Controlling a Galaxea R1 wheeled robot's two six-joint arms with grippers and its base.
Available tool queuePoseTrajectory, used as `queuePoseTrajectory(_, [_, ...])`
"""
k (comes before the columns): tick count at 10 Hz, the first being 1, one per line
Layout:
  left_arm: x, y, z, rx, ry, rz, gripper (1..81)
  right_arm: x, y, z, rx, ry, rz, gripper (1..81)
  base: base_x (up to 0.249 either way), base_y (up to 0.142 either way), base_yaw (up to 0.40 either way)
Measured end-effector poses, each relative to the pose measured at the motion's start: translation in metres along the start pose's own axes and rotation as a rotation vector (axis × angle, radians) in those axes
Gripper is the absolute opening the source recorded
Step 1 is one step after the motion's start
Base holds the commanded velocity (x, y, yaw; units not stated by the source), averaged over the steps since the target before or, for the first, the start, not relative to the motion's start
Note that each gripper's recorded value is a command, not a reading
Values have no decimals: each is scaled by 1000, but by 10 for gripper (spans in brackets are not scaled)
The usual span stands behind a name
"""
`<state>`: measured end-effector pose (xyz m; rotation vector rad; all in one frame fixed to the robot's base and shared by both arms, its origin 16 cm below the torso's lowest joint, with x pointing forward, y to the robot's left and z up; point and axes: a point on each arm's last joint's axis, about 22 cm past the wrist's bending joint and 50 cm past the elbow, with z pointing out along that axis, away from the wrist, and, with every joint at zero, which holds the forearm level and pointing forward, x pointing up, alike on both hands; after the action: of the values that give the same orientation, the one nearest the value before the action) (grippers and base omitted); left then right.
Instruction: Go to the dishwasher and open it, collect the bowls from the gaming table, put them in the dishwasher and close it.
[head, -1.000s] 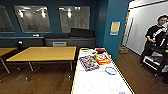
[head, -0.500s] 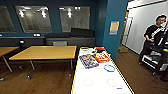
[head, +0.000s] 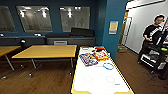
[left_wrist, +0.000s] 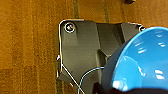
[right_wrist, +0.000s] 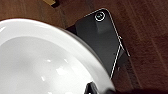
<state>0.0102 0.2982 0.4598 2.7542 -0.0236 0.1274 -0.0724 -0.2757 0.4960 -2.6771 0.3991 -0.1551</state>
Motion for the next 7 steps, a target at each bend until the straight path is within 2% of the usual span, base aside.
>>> queuePoseTrajectory(4, [-2,3,6,6,-1,8,10,1,14,7,-38,8,-9,10,-123,0,0])
queuePoseTrajectory(7, [-6,-3,8,25,-7,11,10,-10,4,19,-32,-17,-12,10,-132,0,0])
